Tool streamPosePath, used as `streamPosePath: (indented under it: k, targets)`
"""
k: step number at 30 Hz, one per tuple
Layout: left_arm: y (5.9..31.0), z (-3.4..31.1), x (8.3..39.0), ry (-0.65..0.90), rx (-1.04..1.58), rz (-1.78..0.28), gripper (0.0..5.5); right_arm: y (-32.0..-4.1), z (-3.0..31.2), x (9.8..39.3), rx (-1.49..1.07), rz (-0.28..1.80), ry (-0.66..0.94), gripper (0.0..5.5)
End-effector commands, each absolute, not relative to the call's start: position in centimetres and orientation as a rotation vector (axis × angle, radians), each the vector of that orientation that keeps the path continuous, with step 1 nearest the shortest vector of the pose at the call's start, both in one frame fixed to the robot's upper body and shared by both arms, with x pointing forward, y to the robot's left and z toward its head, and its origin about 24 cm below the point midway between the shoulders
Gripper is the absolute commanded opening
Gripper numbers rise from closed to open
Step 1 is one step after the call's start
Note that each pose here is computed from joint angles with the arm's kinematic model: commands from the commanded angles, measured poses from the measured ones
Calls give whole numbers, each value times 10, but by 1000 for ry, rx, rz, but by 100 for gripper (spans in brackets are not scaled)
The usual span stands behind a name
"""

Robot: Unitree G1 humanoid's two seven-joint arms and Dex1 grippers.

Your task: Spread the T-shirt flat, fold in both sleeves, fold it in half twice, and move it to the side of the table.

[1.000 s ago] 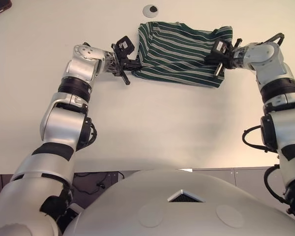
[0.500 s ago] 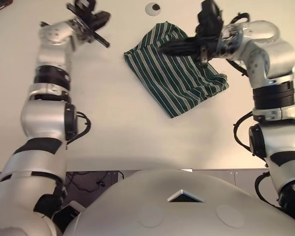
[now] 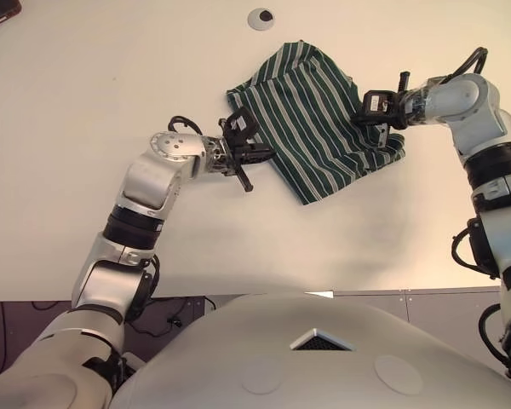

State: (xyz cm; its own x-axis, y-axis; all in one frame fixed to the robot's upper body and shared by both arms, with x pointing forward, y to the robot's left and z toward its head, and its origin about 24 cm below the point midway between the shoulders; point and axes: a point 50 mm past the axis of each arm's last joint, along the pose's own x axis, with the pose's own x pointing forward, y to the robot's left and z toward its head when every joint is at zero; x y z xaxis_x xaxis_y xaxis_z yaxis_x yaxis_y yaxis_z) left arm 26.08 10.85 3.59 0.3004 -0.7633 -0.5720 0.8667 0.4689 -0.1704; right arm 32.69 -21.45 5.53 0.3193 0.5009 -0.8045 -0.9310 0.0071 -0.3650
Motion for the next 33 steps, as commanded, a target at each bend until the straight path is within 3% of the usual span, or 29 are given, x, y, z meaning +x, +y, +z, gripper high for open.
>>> streamPosePath:
  k: [1,5,9,14,17,19,23,27,29,33]
  targets:
    - [124,22,260,769,341,-1086,0,-218,30,291,-972,1469,698,4]
    - [155,21,287,794,501,-972,0,-193,37,274,-774,1603,636,4]
    - [169,36,295,722,461,-983,0,-174,47,290,-728,1448,474,4]
    - [180,58,283,544,352,-975,0,-183,67,307,-723,1322,357,86]
    - [190,81,277,389,388,-905,47,-190,89,309,-720,1274,224,136]
    - [197,82,258,373,510,-932,74,-205,95,292,-804,1320,192,167]
    - [204,62,207,436,769,-1085,123,-231,96,245,-848,1486,282,220]
    - [199,49,194,416,846,-1108,191,-224,88,220,-850,1576,276,295]
    - [196,43,191,417,875,-1127,194,-216,80,218,-885,1574,233,319]
    - [191,38,188,405,916,-1176,194,-207,67,208,-955,1587,174,319]
